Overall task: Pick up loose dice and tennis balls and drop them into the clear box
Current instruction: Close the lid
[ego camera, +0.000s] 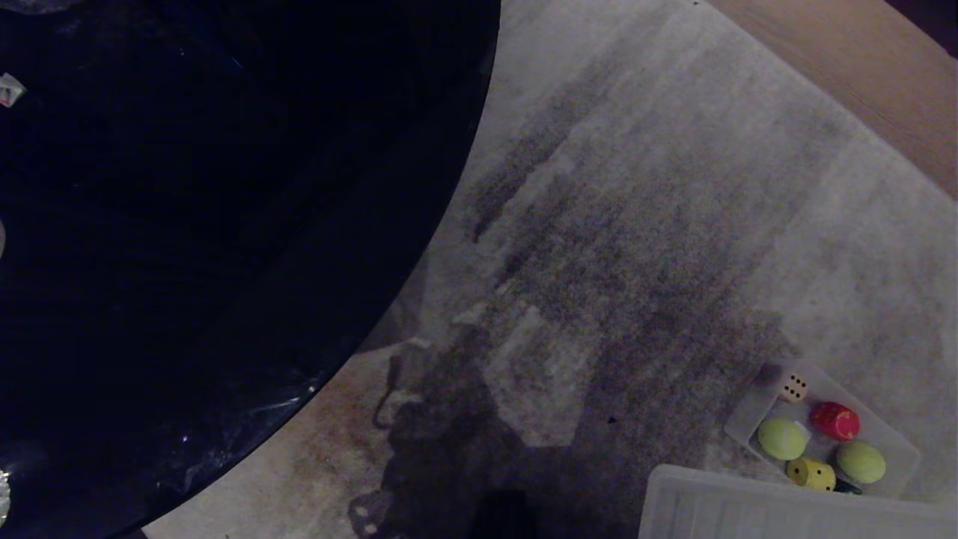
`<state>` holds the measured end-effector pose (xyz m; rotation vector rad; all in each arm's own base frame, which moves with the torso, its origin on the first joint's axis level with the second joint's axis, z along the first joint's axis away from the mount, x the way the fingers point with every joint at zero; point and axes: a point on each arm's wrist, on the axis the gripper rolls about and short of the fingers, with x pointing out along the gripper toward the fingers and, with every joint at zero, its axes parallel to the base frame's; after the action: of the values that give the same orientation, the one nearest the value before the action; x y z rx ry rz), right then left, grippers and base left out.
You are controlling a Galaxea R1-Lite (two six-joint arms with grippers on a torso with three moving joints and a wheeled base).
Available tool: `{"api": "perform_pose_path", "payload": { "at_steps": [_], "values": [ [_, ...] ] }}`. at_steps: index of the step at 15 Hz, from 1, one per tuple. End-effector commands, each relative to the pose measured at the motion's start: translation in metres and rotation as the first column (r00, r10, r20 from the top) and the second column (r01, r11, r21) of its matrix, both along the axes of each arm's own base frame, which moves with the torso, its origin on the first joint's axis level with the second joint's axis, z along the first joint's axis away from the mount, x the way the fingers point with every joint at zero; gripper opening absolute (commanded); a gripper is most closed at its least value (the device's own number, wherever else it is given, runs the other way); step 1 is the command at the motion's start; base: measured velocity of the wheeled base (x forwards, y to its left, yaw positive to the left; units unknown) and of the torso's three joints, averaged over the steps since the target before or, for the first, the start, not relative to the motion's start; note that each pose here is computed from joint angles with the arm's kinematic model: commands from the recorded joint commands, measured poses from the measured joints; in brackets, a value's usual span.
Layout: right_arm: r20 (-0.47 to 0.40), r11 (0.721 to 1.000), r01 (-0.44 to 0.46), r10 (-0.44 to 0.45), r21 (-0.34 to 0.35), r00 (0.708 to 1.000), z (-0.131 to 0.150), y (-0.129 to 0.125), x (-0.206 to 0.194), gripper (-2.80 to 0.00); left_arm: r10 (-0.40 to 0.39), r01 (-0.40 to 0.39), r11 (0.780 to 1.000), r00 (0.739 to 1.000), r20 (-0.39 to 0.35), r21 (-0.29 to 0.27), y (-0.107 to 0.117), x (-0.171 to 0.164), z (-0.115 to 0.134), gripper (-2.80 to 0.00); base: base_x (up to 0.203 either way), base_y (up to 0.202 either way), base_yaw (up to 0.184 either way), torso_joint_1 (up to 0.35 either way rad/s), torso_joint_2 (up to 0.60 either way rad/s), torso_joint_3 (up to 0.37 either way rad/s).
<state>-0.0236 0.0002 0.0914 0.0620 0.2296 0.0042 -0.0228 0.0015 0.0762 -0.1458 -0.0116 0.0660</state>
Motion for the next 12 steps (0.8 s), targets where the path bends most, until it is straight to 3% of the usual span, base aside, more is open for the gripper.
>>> {"api": "perform_pose_path", "payload": {
  "at_steps": [1, 12],
  "values": [
    [0.147, 0.999, -0.015, 0.022, -0.050, 0.989, -0.0147, -0.0001, -0.0048, -2.80, 0.001, -0.001, 1.000, 1.000, -0.002, -0.002, 0.0000, 0.0002, -0.0004, -2.80, 0.000, 0.000, 0.000, 0.000, 0.00, 0.000],
    [0.148, 0.998, -0.018, 0.027, -0.060, 0.989, -0.0150, -0.0001, -0.0039, -2.80, 0.001, -0.001, 1.000, 1.000, -0.002, -0.002, 0.0000, 0.0002, -0.0004, -2.80, 0.000, 0.000, 0.000, 0.000, 0.00, 0.000]
  ]
}}
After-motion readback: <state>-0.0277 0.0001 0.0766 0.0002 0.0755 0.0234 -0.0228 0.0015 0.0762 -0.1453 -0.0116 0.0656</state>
